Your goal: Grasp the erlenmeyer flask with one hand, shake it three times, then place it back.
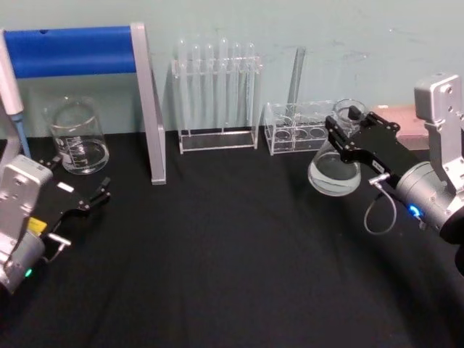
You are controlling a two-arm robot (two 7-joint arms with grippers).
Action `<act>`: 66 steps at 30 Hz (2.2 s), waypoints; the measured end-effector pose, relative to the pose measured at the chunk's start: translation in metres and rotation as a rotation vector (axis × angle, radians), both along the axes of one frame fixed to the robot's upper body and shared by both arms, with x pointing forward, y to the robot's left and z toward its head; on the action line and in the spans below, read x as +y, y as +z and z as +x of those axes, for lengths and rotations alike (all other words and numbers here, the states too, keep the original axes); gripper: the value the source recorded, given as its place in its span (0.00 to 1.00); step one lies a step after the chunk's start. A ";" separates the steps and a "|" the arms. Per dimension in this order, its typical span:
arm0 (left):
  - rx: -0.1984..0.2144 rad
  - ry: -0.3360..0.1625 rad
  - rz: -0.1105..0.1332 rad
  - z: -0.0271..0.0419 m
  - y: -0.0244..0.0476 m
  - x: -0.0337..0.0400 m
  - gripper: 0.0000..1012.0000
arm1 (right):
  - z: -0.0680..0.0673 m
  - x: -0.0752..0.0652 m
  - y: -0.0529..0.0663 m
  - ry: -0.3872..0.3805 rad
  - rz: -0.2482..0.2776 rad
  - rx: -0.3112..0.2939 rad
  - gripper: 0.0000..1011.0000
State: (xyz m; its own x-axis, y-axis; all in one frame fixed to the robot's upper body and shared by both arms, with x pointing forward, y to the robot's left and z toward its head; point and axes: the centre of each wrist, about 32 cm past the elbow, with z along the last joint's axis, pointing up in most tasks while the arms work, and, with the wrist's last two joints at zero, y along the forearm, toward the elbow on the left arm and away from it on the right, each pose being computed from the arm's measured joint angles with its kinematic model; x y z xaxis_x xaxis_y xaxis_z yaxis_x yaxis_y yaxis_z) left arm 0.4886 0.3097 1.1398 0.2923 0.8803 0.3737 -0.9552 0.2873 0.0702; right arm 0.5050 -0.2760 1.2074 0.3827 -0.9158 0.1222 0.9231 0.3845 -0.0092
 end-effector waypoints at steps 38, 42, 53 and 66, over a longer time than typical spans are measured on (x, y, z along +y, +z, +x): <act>0.000 0.000 0.000 0.0000 0.0000 0.0000 0.99 | -0.044 0.052 -0.003 0.319 0.010 0.046 0.44; 0.000 0.000 0.000 0.0000 0.0000 0.0000 0.99 | -0.049 0.056 -0.002 0.356 0.009 0.048 0.44; 0.000 0.000 0.000 0.0000 0.0000 0.0000 0.99 | -0.060 0.062 -0.002 0.427 0.006 0.050 0.44; 0.000 0.000 0.000 0.0000 0.0000 0.0000 0.99 | -0.053 0.057 -0.002 0.386 0.002 0.043 0.44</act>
State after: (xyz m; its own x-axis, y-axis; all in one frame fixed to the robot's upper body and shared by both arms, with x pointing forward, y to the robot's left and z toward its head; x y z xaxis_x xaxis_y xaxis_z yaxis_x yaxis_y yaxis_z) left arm 0.4886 0.3097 1.1398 0.2923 0.8803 0.3737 -0.9553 0.2873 0.0703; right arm 0.4519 -0.2185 1.2055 0.7040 -0.7036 0.0966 0.7092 0.7036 -0.0435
